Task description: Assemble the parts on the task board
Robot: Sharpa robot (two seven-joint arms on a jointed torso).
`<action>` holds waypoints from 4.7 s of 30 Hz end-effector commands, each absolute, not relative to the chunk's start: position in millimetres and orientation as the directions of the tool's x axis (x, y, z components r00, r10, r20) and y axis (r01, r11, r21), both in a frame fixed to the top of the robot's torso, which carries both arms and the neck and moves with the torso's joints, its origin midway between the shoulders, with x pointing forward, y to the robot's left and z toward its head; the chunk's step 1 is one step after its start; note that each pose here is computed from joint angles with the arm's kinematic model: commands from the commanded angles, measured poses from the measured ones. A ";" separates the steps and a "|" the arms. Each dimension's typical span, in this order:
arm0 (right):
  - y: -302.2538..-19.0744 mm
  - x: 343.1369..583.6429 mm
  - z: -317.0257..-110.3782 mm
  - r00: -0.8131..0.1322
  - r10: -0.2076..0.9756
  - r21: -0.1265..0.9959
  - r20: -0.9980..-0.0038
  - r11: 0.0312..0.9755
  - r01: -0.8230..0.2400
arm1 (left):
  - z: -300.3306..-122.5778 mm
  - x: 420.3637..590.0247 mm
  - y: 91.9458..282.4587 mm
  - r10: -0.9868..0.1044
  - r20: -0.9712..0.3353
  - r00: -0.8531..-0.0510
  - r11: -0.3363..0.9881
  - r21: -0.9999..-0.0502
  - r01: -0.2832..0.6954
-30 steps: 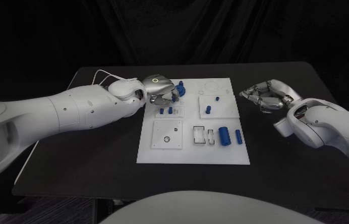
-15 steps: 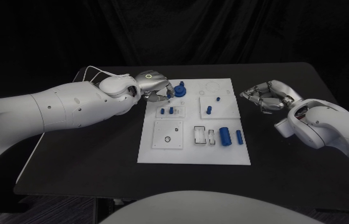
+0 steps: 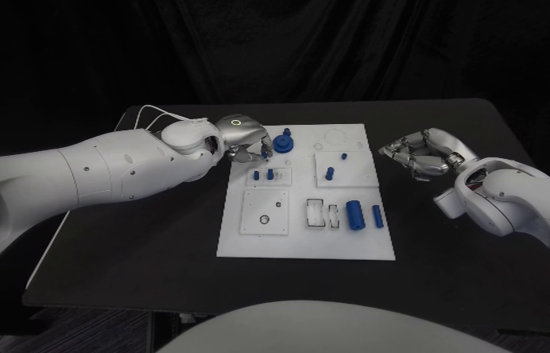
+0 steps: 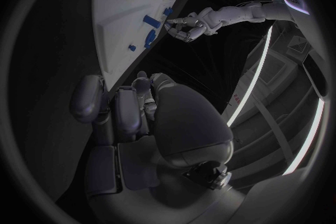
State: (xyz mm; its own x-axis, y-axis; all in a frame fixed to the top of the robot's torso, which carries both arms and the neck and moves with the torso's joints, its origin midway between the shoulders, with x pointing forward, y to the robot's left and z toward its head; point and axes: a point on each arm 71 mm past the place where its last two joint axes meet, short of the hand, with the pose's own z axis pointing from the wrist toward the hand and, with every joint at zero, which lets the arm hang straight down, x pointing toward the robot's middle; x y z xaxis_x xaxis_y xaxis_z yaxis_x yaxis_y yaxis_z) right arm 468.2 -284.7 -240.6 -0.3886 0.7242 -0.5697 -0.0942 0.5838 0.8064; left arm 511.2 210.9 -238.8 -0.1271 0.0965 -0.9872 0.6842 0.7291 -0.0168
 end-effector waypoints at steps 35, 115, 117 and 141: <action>-284.2 466.8 -243.5 -0.403 0.719 0.804 -0.566 0.590 -0.075 | -252.6 513.0 201.3 0.111 -0.982 -0.155 0.733 -0.025 0.680; -205.8 502.0 -182.4 -0.272 0.028 0.157 -0.962 0.872 -0.464 | -188.1 454.3 306.2 -0.953 -0.122 -0.278 0.019 -0.939 0.344; -204.2 502.3 -184.2 -0.251 -0.004 0.119 -0.968 0.873 -0.473 | -186.8 450.9 302.3 -0.947 -0.008 -0.322 -0.101 -0.942 0.319; -211.5 498.4 -218.3 -0.240 -0.040 0.078 -0.970 0.883 -0.463 | -186.5 430.3 277.5 -0.812 0.287 -0.509 -0.421 -0.891 0.169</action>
State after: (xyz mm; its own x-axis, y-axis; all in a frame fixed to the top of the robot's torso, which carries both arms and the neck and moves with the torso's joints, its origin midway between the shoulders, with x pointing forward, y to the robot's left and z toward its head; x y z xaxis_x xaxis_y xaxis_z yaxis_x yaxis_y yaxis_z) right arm 497.9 -209.8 -217.5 -0.2653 -0.0352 -0.9635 -0.4722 0.8760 0.0980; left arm 433.1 275.9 -200.7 -0.4783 -0.8463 0.2346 0.0195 -0.2773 -0.9606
